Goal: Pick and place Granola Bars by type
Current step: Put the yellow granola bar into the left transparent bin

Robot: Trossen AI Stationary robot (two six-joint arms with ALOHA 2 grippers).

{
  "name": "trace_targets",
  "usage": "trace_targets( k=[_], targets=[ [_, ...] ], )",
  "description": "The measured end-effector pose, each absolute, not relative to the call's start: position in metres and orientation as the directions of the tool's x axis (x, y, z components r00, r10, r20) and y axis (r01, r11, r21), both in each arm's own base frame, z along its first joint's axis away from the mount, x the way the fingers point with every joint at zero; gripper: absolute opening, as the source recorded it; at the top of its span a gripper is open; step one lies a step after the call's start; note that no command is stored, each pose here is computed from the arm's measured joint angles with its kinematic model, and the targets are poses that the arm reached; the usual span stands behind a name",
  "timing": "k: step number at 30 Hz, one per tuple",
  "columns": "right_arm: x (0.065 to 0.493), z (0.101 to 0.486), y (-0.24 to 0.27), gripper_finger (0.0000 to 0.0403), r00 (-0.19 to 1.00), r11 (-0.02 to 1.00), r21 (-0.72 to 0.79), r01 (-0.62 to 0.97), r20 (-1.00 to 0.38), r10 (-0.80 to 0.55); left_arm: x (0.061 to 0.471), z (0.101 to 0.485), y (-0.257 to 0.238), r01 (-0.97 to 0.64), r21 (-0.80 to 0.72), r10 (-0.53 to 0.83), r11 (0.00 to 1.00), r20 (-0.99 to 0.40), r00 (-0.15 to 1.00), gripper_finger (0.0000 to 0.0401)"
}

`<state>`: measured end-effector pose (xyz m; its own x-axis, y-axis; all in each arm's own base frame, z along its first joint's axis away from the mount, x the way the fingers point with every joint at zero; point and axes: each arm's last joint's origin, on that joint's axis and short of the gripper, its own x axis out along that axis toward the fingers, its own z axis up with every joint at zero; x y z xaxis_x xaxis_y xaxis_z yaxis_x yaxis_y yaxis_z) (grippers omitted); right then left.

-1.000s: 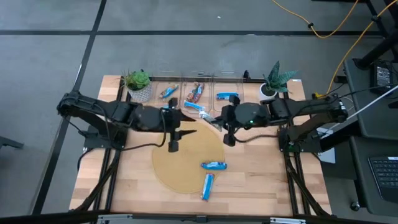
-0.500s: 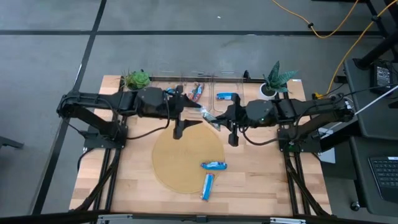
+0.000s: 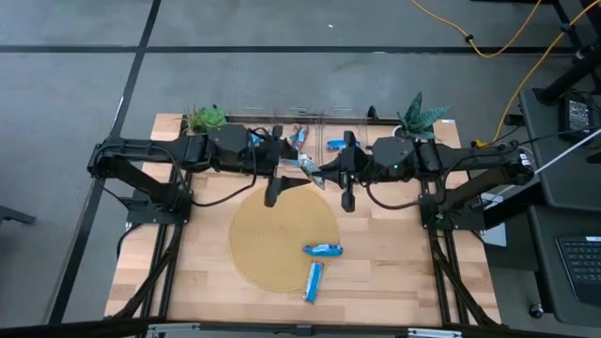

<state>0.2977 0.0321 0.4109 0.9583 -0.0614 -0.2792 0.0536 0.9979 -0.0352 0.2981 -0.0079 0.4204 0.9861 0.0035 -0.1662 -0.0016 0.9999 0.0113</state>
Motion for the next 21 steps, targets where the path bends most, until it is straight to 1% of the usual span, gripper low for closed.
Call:
trace_targets(
  k=[2,5,11,14,15,17,21],
  targets=[
    [0.2979,0.4109,0.0304,0.0024,0.958,0.998,-0.035,0.059,-0.279,-0.067,0.2981,0.4207,-0.0080,0.001,0.019,0.002,1.000,-0.165,0.986,0.0234],
    [0.2979,0.4108,0.0301,0.0029,0.958,0.998,-0.036,0.060,-0.280,-0.067,0.2995,0.4196,-0.0079,0.002,0.026,0.002,1.000,-0.167,0.986,0.0194],
    [0.2979,0.4104,0.0304,0.0012,0.957,0.998,-0.038,0.055,-0.284,-0.063,0.3017,0.4177,-0.0080,0.002,0.027,0.003,1.000,-0.174,0.985,0.0085],
    [0.2981,0.4103,0.0304,0.0016,0.957,0.998,-0.037,0.055,-0.284,-0.064,0.3020,0.4173,-0.0078,0.002,0.035,0.004,0.999,-0.175,0.984,0.0030],
    [0.2981,0.4104,0.0304,0.0022,0.957,0.998,-0.037,0.055,-0.282,-0.063,0.3020,0.4175,-0.0079,0.003,0.037,0.004,0.999,-0.174,0.985,0.0018],
    [0.2982,0.4102,0.0305,0.0032,0.957,0.998,-0.035,0.056,-0.284,-0.063,0.3020,0.4174,-0.0079,0.003,0.037,0.004,0.999,-0.175,0.985,0.0014],
    [0.2984,0.4103,0.0308,0.0043,0.958,0.999,-0.028,0.041,-0.283,-0.047,0.3020,0.4174,-0.0079,0.004,0.038,0.003,0.999,-0.175,0.985,0.0020]
  ],
)
